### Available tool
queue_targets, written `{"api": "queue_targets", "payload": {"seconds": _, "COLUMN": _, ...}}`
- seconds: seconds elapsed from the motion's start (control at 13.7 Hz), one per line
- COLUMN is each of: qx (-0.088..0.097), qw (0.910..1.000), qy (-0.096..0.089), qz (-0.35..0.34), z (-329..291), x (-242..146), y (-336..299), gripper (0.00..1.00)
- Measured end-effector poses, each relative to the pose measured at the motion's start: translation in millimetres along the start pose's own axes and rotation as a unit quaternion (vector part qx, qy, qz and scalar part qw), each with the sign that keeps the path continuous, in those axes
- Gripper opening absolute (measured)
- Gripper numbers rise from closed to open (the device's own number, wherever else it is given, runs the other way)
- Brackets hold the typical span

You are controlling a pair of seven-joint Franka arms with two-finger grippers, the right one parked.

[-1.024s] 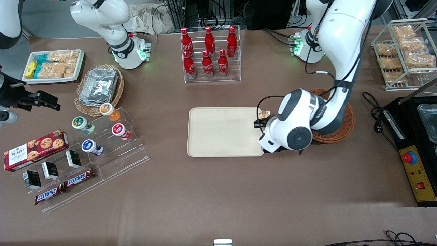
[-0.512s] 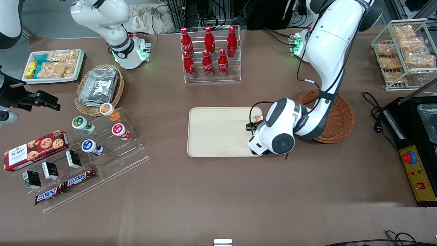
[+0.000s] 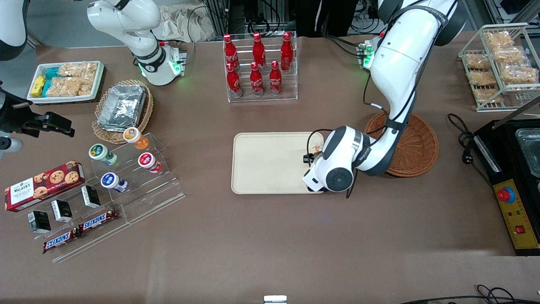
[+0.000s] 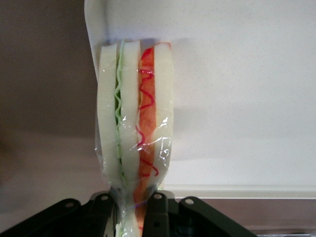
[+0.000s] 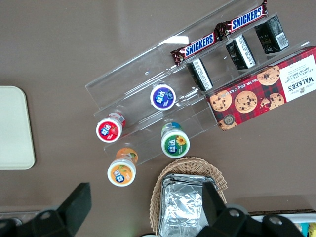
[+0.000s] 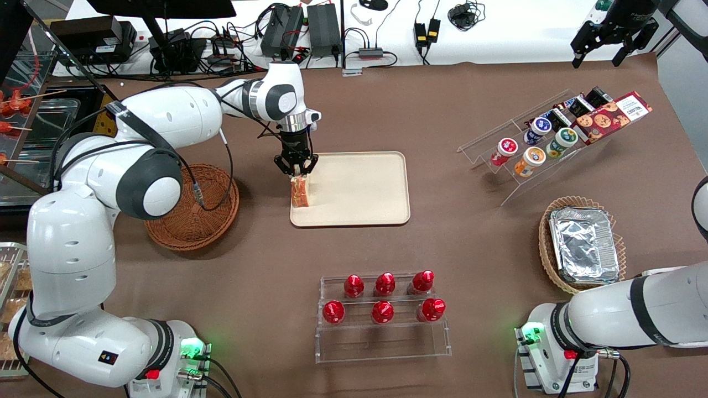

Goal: Place sandwich from basket to tray

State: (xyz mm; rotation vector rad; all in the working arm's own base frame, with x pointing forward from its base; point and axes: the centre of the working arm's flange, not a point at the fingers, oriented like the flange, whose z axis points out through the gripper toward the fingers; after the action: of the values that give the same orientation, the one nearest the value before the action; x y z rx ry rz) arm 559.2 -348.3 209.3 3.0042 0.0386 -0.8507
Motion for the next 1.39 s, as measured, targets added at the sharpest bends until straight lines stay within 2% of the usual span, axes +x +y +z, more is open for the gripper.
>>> {"api": "queue_targets", "payload": {"seconds": 0.15, "qx": 0.000, "qw": 1.0000, "qy": 0.000, "qz": 0.000, "z": 0, "x": 0, "y": 0, "gripper": 0.23}}
{"api": "queue_targets", "payload": {"seconds": 0.22, "qx": 0.000, "qw": 1.0000, "qy": 0.000, "qz": 0.000, "z": 0, "x": 0, "y": 0, "gripper": 0.27}}
{"api": "queue_targets", "payload": {"seconds": 0.73, "qx": -0.001, "qw": 1.0000, "qy": 0.008, "qz": 0.002, "z": -6, "x": -2, "y": 5, "gripper": 0.96}}
{"api": "queue_targets", "payload": {"seconds": 0.8, "qx": -0.003, "qw": 0.9999, "qy": 0.014, "qz": -0.001, "z": -13, "x": -3, "y": 6, "gripper": 1.00}}
{"api": "queue_targets", "payload": {"seconds": 1.1, "qx": -0.005, "qw": 0.9985, "qy": 0.043, "qz": -0.033, "z": -73, "x": -24, "y": -8, "gripper": 1.00}}
{"api": "queue_targets", "payload": {"seconds": 1.39, "qx": -0.018, "qw": 0.9963, "qy": 0.056, "qz": -0.062, "z": -139, "x": -42, "y": -59, "gripper": 1.00}}
